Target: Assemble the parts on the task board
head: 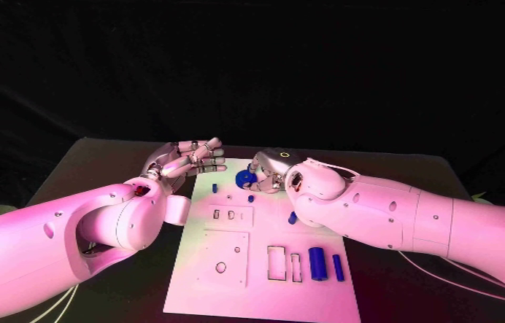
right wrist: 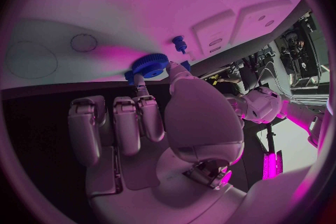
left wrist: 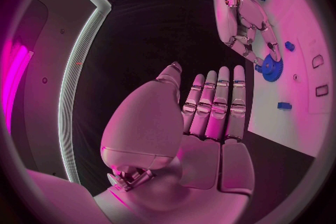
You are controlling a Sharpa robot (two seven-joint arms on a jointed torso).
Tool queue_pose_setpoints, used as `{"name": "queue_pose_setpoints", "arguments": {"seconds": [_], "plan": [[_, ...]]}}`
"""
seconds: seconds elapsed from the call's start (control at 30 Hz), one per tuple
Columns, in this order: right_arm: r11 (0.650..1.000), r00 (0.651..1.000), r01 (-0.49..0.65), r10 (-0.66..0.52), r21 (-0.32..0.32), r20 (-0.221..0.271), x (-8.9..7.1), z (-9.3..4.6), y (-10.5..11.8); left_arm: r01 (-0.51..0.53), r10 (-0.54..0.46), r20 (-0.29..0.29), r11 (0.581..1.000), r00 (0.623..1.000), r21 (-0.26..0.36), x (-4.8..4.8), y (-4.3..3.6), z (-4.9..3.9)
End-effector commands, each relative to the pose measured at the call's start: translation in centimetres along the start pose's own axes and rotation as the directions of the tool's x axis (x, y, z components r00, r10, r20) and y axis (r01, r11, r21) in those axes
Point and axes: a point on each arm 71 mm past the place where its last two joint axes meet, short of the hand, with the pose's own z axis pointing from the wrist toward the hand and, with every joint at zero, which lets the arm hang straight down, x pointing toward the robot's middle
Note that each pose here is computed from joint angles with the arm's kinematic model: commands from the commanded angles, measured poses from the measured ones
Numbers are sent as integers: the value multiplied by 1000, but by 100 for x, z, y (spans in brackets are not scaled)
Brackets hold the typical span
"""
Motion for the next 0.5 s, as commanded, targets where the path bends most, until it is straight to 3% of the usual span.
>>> {"name": "queue_pose_setpoints", "arguments": {"seconds": [0.03,0.3,0.5], "plan": [[1000,1000,7,-7,17,0,5,-26,-24,6,-6,-17,1000,1000,5,22,-10,2],[1000,998,-16,15,11,53,-55,-153,-76,5,-5,-14,1000,1000,6,10,-11,0],[995,986,-100,100,-9,132,-256,-422,-286,5,-5,-11,1000,1000,6,-11,-10,3]]}}
